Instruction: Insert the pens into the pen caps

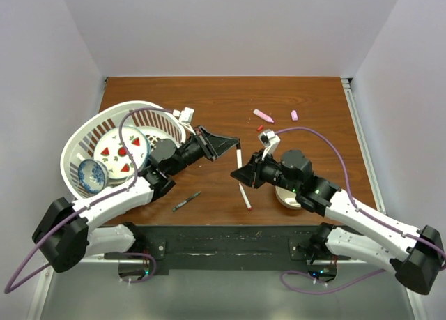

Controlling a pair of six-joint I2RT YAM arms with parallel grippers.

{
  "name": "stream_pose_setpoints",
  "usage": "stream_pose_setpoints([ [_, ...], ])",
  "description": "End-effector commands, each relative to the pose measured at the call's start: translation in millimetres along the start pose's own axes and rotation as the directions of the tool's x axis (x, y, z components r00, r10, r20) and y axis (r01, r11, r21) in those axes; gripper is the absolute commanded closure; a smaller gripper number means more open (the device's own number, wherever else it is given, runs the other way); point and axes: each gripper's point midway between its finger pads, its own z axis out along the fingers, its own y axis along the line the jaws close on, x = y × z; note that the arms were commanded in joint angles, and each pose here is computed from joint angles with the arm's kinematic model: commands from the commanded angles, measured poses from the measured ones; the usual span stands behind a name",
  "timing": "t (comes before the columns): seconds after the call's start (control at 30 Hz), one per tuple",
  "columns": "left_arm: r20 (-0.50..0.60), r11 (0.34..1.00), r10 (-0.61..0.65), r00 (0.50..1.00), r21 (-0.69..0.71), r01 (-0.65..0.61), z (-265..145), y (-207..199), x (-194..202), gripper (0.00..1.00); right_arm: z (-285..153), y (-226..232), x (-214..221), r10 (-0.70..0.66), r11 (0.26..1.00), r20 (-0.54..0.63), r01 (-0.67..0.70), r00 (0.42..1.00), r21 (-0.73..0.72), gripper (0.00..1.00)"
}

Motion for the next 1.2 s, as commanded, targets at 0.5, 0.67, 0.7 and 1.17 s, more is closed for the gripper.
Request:
stream_pose_setpoints([
  [0.5,0.000,0.948,0.269,0.963,0.176,-0.264,-15.4,-85.8,-32.7,0.39,-40.8,85.0,-25.6,-0.140,0.903,0.073,0.157,0.988,-0.400,1.00],
  [0.67,-0.040,0.931,0.284,0.958,0.251,-0.266,-13.2,-98.7,-26.1,0.42,-45.7,91.9,-25.1,-0.129,0.887,0.075,0.149,0.989,-0.436,1.00],
  [0.7,-0.049,0.930,0.284,0.958,0.258,-0.262,-12.7,-99.5,-24.3,0.43,-45.7,92.0,-25.6,-0.126,0.888,0.076,0.147,0.989,-0.436,1.00],
  [1.17,-0.092,0.926,0.273,0.958,0.296,-0.236,-16.2,-101.0,-13.9,0.51,-43.4,92.6,-22.3,-0.115,0.886,0.055,0.128,0.992,-0.446,1.00],
])
